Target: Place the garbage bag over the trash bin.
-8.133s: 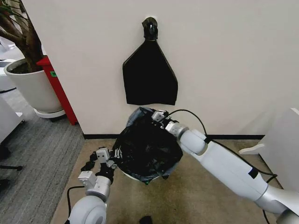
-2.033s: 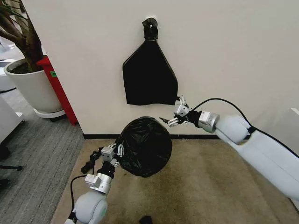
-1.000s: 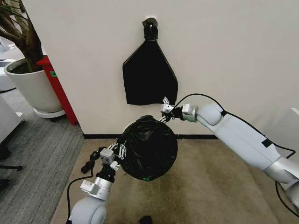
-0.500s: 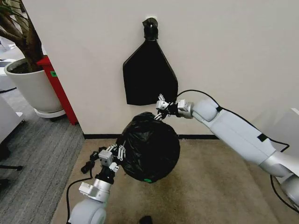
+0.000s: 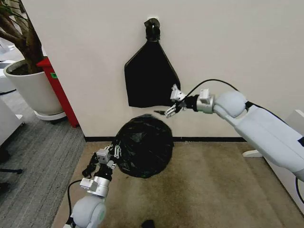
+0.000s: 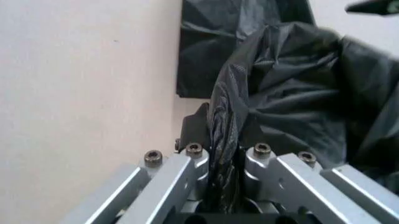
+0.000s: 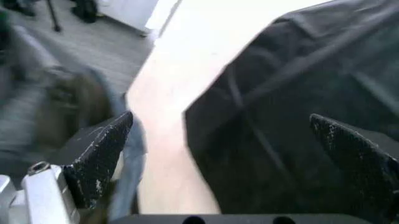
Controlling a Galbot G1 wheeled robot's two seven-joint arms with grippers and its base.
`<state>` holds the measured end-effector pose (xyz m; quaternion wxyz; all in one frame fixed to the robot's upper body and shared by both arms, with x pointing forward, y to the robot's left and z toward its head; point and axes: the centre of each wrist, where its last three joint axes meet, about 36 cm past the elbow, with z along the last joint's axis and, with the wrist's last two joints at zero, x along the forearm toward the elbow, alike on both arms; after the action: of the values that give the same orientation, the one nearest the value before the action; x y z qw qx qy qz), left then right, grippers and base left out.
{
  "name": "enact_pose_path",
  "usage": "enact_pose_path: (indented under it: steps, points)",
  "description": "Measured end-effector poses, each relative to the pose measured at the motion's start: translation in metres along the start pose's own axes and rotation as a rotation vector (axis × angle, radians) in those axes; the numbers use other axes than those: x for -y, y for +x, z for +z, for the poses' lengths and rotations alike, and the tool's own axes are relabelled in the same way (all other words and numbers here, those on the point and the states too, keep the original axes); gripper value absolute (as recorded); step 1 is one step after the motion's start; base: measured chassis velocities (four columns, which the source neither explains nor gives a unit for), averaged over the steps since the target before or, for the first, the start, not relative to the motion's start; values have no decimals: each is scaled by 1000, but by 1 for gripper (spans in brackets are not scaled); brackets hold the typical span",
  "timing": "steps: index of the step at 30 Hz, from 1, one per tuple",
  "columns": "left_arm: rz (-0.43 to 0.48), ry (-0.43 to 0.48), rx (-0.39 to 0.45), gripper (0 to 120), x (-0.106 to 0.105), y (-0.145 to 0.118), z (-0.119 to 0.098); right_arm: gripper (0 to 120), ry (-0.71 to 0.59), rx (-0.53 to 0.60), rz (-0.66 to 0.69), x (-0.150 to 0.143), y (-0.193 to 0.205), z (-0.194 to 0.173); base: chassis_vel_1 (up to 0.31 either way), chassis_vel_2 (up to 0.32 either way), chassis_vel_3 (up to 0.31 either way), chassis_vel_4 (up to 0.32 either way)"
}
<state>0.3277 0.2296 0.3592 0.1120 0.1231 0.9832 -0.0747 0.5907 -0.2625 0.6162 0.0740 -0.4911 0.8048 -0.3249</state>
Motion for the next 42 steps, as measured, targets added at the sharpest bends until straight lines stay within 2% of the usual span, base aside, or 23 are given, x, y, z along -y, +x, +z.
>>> enact_pose_path:
  steps: [2, 3, 6, 7, 8, 9, 10, 12, 14, 16, 17, 22, 24, 26, 28, 31, 36, 42]
  points:
    - [-3, 5, -3, 4, 2, 1, 0, 100, -7, 4, 14, 1, 3, 1, 0, 0, 0, 0]
    - [-20, 11, -7, 4, 4, 0, -1, 100, -54, 31, 43, -4, 6, 1, 0, 0, 0, 0]
    - [-62, 22, -23, 4, 5, 0, 1, 100, -250, 116, 174, -50, 5, -16, 0, 0, 0, 0]
    - [-79, 28, -28, 4, 5, 0, 3, 100, -353, 132, 241, -80, 2, -28, 0, 0, 0, 0]
    - [-79, 28, -28, 4, 5, 0, 3, 100, -353, 132, 241, -80, 2, -28, 0, 0, 0, 0]
    - [-88, 35, -31, 4, 5, 0, 4, 98, -427, 126, 282, -102, -1, -36, 0, 0, 0, 0]
    - [-96, 42, -33, 4, 5, -1, 5, 95, -485, 116, 310, -118, -2, -44, 0, 0, 0, 0]
    - [-115, 66, -46, 4, 10, -2, 7, 88, -680, 43, 413, -166, -2, -71, 0, 0, 0, 0]
    - [-115, 73, -49, 4, 13, -4, 8, 80, -768, -19, 465, -199, -2, -86, 0, 0, 0, 0]
    - [-114, 73, -49, 4, 14, -4, 8, 79, -787, -39, 473, -208, -2, -89, 0, 0, 0, 0]
    - [-112, 74, -48, 4, 16, -5, 8, 75, -824, -78, 476, -227, -3, -94, 0, 0, 0, 0]
    - [-104, 63, -44, 4, 20, -6, 8, 52, -882, -164, 463, -271, -12, -97, 0, 0, 0, 0]
    - [-103, 62, -43, 4, 21, -6, 8, 50, -886, -171, 460, -276, -14, -96, 0, 0, 0, 0]
    - [-104, 62, -41, 4, 23, -6, 8, 43, -894, -187, 448, -285, -21, -95, 0, 0, 0, 0]
    - [-99, 57, -39, 4, 25, -5, 8, 32, -896, -203, 434, -293, -30, -92, 0, 0, 0, 0]
    - [-94, 51, -37, 4, 26, -5, 9, 25, -890, -219, 425, -297, -40, -89, 0, 0, 0, 0]
    - [-86, 41, -29, 4, 28, -4, 10, 2, -879, -259, 428, -302, -58, -73, 0, 0, 0, 0]
    - [-66, 24, -19, 4, 27, 0, 8, 0, -870, -296, 450, -297, -74, -55, 0, 0, 0, 0]
